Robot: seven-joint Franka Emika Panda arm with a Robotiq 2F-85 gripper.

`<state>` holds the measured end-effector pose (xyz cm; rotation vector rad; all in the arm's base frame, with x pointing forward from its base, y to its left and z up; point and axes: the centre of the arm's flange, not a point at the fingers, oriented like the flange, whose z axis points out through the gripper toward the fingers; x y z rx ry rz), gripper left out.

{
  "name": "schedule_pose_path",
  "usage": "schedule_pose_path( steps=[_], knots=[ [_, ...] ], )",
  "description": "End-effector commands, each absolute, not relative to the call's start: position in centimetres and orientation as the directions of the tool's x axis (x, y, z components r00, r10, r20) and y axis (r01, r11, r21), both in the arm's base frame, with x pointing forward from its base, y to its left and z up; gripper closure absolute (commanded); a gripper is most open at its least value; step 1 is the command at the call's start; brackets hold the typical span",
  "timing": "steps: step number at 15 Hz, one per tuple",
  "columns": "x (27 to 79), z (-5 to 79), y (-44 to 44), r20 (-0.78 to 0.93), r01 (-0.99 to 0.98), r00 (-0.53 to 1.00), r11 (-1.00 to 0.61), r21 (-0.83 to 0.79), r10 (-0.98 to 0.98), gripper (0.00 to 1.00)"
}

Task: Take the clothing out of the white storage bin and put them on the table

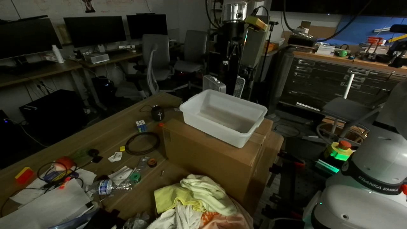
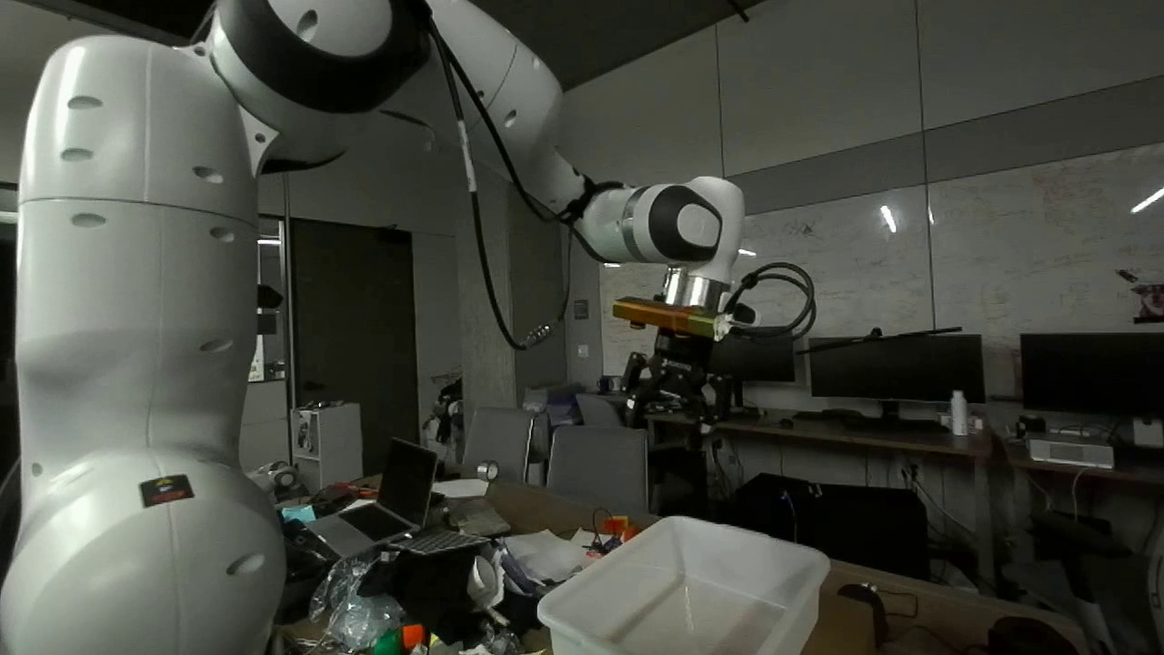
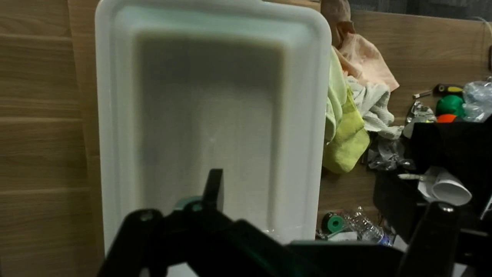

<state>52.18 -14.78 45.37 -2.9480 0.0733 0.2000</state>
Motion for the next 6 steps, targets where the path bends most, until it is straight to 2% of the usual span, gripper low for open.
schedule_pose_path(
  steps=[1,6],
  knots=[
    [49.9,45.2,-15.1,-0.071,-0.059,0.996,-0.980,-0.192,-0.046,0.00],
    [50.5,44.2,-15.8,-0.115,-0.081,0.992,-0.975,-0.208,-0.058,0.00]
  ],
)
